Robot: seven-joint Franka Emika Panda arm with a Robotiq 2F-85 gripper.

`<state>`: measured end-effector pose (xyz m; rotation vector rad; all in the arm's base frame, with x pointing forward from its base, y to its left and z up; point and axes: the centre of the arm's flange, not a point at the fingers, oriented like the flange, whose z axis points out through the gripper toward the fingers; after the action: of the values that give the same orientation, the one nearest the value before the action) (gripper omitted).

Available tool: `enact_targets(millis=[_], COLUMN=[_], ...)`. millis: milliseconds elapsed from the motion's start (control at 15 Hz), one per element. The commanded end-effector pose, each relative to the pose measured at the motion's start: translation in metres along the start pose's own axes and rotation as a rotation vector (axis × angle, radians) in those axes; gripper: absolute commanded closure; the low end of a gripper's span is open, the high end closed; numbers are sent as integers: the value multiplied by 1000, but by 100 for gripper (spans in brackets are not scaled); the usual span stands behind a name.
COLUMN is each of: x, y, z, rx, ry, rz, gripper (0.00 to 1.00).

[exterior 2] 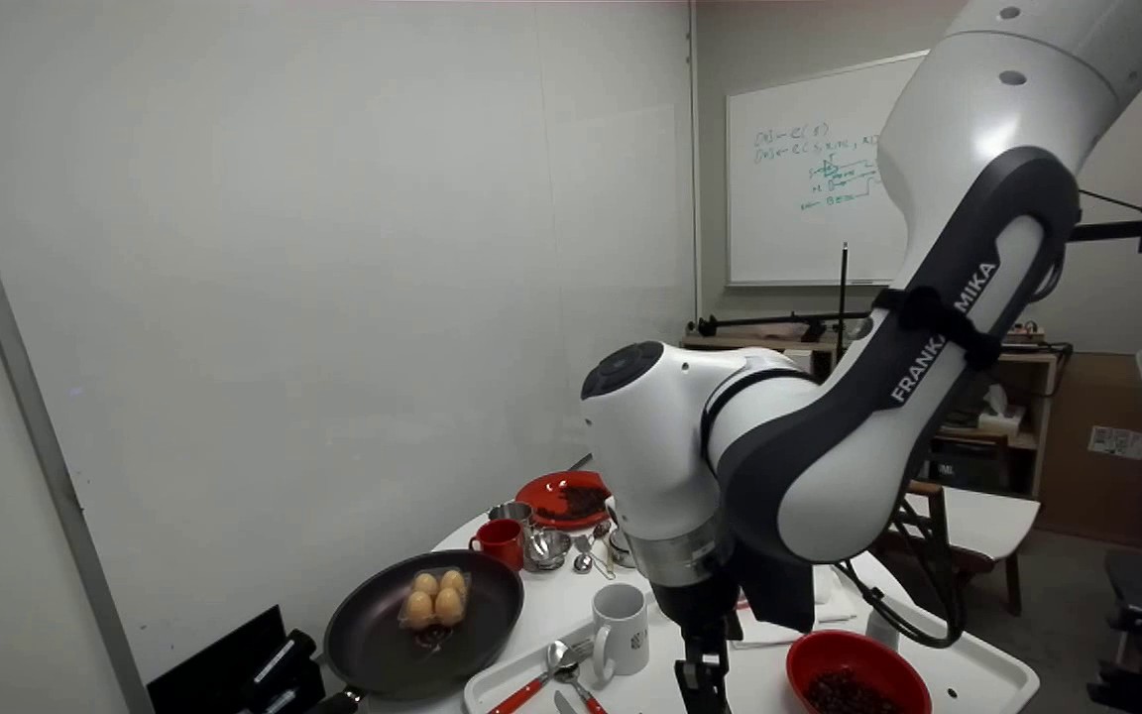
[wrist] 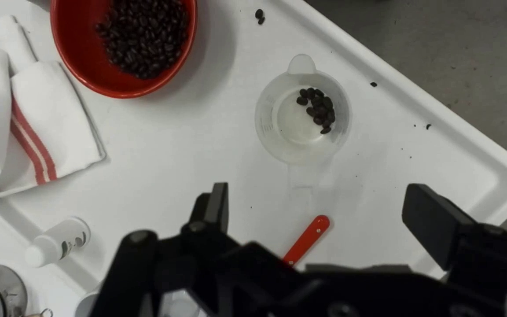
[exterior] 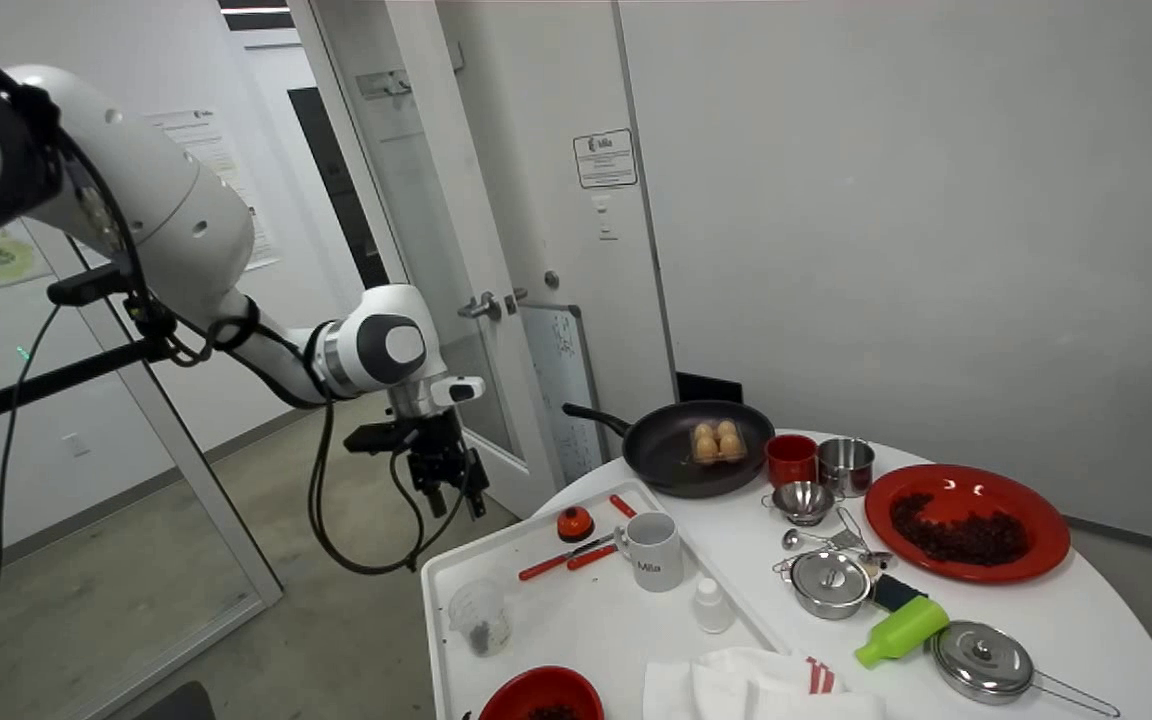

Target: Pour the contents of the jar into the red bowl

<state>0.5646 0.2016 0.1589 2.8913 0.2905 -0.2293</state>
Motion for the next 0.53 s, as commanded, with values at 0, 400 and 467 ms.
enact_targets(millis=[0, 400, 467], x=[19, 11, 11], y=[7, 7, 4], z=[22, 41, 45], rx=[-3, -25, -26], ry=[-17, -37, -43], rz=[10, 13, 8], gripper=[0, 0, 0])
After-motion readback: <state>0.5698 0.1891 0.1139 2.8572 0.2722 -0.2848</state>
